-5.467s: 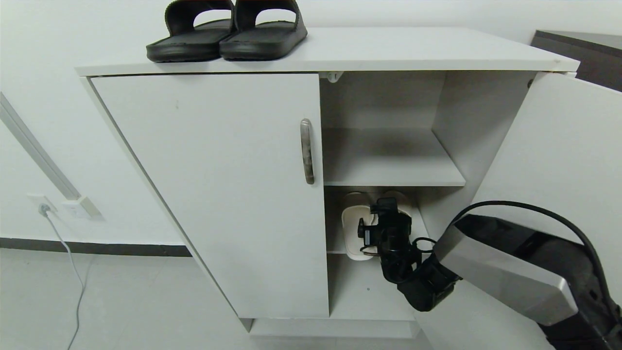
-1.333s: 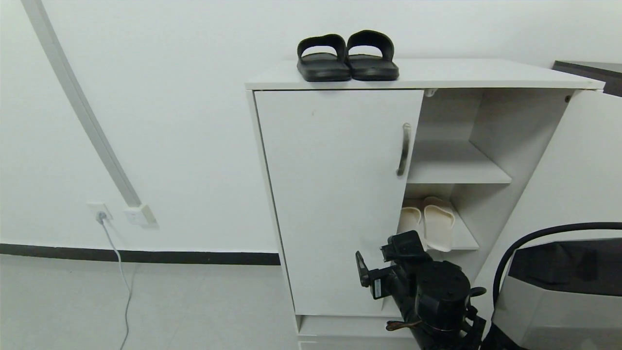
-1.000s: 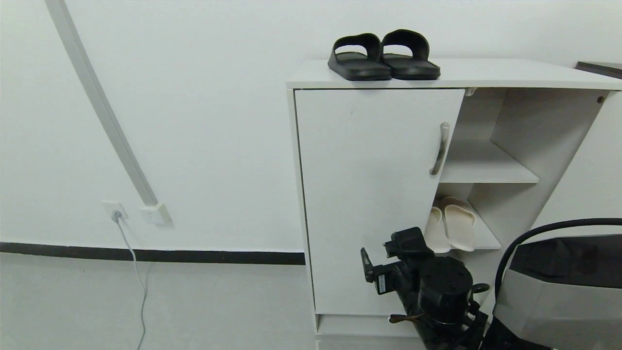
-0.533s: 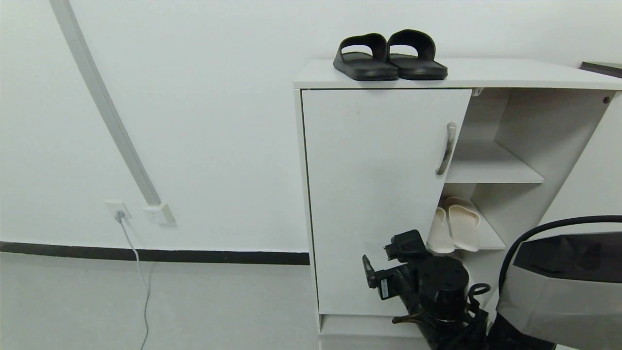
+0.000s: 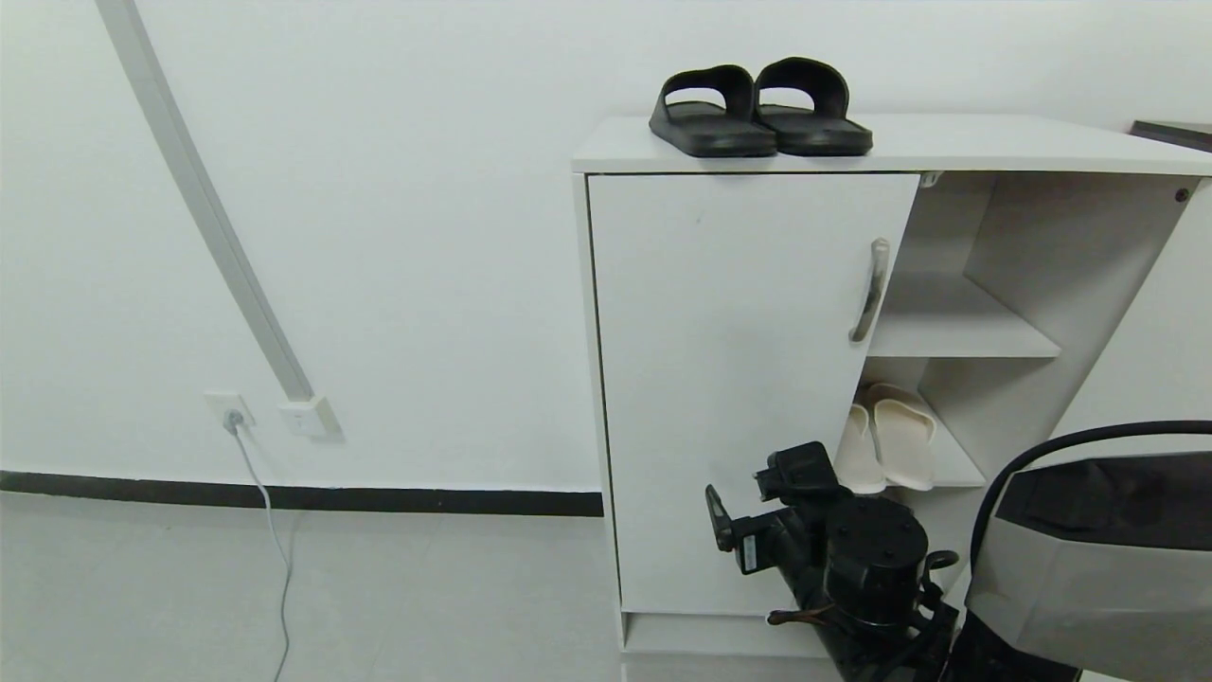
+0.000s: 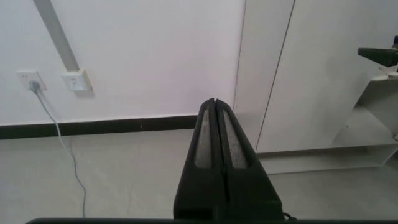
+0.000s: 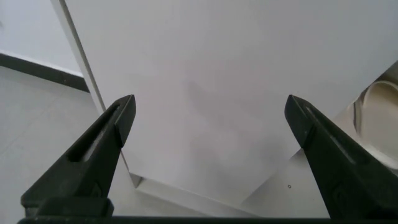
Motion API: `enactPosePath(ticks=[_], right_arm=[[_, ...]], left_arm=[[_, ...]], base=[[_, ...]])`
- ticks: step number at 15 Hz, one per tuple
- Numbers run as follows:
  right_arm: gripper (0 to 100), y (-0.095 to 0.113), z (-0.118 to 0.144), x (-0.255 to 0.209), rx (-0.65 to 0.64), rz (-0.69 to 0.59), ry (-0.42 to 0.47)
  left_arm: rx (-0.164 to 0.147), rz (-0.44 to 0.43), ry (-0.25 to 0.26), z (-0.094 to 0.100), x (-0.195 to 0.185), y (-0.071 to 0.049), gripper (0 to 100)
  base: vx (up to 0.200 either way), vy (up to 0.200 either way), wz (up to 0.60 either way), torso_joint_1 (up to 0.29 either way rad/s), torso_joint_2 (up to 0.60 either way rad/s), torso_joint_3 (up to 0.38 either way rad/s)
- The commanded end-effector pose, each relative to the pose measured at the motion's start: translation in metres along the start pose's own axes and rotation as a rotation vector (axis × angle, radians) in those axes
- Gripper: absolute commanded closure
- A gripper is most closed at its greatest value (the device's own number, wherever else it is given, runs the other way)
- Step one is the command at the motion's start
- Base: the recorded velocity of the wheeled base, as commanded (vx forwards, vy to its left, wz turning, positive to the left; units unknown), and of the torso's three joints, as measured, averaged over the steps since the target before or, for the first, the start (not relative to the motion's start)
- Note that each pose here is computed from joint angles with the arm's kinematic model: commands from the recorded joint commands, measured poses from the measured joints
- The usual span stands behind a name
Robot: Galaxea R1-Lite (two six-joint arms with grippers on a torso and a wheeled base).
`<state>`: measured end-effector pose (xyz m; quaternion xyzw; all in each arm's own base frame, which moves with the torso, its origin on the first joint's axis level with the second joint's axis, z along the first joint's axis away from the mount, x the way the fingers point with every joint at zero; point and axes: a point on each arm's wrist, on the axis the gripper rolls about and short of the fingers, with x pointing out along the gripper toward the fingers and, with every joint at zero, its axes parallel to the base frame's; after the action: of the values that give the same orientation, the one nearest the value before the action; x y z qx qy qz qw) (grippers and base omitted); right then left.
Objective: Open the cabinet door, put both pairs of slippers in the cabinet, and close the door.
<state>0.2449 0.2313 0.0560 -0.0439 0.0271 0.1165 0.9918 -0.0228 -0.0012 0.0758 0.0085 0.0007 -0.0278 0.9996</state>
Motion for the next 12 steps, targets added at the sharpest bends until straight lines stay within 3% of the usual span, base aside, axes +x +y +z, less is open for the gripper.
enactPosePath(ticks=[1, 5, 12], right_arm=[[0, 0.0004, -0.0011, 0.0001, -0.004, -0.001, 0.002], [0, 0.0008, -0.0011, -0.0001, -0.004, -0.001, 0.002], [0, 0.0003, -0.0011, 0.0001, -0.004, -0.004, 0.002]], left_arm=[[0.0, -0.001, 0.001, 0.0, 0.0001, 0.0, 100], [0.0, -0.001, 0.001, 0.0, 0.0001, 0.0, 100], [0.0, 0.0, 0.001, 0.0, 0.0001, 0.0, 100]], base=[[0.0, 0.0, 0.0, -0.002, -0.07, -0.085], [0.0, 0.0, 0.0, 0.028, -0.34, -0.297], [0.0, 0.0, 0.0, 0.117, -0.46, -0.346]])
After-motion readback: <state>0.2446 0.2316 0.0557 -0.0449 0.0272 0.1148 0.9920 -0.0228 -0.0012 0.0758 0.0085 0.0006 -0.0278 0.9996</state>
